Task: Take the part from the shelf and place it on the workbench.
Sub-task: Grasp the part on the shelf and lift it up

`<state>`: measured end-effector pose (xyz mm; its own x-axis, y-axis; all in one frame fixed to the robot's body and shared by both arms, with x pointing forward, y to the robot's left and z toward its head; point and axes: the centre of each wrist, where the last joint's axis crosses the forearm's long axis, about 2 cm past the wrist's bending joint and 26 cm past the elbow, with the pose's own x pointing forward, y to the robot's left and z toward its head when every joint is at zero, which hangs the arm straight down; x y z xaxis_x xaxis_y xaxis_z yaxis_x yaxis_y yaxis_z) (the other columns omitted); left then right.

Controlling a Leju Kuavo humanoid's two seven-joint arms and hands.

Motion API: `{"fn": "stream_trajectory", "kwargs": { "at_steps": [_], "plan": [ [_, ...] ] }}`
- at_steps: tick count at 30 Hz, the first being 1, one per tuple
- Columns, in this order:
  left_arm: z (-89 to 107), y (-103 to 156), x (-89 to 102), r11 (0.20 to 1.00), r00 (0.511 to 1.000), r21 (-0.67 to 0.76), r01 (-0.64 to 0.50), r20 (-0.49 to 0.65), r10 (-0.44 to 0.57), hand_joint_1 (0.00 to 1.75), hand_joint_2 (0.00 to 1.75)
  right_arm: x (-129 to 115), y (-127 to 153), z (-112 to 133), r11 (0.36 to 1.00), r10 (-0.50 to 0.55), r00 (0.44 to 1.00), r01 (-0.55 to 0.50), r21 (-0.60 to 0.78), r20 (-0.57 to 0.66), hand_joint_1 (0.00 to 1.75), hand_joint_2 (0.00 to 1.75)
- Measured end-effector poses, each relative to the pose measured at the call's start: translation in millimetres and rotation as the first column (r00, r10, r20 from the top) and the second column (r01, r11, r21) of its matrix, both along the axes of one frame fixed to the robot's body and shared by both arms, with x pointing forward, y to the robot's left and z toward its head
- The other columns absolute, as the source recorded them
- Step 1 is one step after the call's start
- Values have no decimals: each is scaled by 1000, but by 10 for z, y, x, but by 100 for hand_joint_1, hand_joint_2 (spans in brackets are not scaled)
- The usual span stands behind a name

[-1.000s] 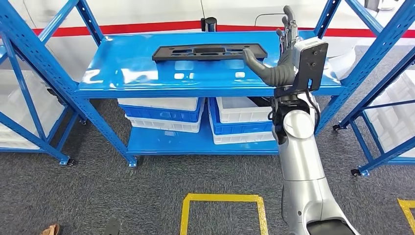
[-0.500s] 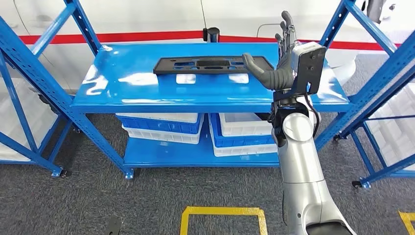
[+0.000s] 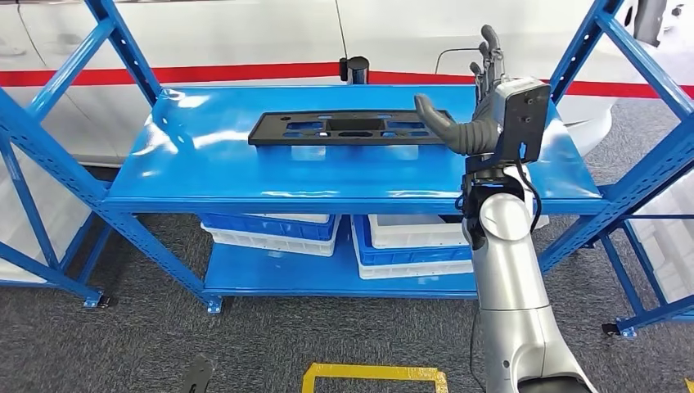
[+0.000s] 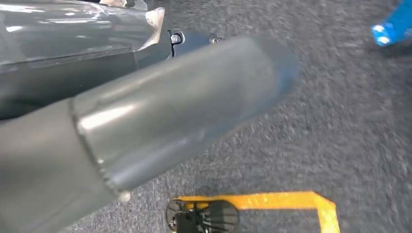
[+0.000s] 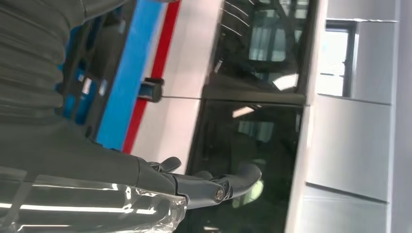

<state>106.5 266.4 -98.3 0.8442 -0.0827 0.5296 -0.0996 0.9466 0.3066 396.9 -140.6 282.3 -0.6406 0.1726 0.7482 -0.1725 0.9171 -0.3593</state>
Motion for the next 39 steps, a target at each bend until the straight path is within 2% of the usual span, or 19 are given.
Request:
{"fn": "stream_trajectory", "kwargs": {
  "at_steps": [18,33,39],
  "plan": [
    [38,50,163,995,996,27,94,6,-94,0,0,-3,-62,-59,1000,-16,1000,16,0,0,0,175],
    [38,34,157,993,994,37,108,-37,-107,0,0,-10,-112,-125,1000,-20,1000,20,-10,-10,0,175],
    [18,26,77,993,991,43,107,-87,-103,0,0,-53,-68,-200,997,6,1000,-7,-79,-17,0,175]
  ]
}}
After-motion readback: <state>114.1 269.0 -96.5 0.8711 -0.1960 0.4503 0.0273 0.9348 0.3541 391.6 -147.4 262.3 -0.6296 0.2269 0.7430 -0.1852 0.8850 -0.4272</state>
